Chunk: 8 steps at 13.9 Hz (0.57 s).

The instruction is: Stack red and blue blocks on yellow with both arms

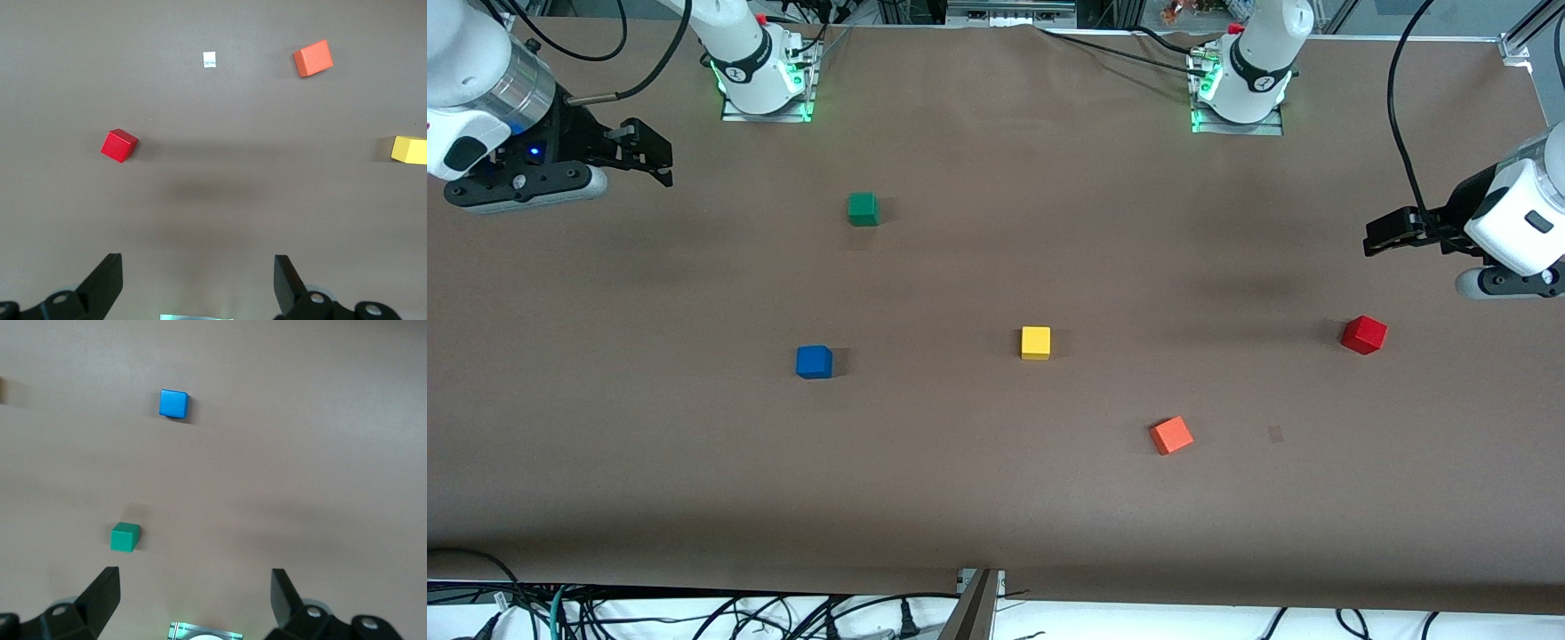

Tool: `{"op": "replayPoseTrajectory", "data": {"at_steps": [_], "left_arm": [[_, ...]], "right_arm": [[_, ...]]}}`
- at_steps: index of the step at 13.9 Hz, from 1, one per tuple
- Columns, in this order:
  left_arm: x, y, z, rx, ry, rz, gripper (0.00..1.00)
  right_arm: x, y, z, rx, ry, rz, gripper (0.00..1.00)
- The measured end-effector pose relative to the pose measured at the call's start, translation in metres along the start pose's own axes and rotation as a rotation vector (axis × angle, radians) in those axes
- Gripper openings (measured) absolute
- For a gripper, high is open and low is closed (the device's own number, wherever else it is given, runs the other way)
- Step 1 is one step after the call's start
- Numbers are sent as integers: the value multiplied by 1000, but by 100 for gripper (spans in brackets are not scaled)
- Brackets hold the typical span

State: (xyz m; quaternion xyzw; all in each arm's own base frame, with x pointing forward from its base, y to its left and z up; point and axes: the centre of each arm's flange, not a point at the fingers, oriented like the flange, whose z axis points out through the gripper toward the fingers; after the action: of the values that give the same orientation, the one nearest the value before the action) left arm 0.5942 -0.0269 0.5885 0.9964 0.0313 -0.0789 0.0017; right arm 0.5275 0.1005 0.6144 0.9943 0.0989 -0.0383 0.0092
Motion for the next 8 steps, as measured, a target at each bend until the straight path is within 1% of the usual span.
{"op": "replayPoseTrajectory", "data": {"at_steps": [4, 6, 8], "left_arm": [[0, -1, 0, 0, 0, -1, 100], [3, -5, 5, -1, -3, -9, 100], [9, -12, 32, 3, -51, -22, 100]], "right_arm": [[0, 1, -12, 0, 24, 3, 100], [0, 3, -14, 0, 28, 6, 100], [0, 3, -15, 0, 32, 7, 100]]}}
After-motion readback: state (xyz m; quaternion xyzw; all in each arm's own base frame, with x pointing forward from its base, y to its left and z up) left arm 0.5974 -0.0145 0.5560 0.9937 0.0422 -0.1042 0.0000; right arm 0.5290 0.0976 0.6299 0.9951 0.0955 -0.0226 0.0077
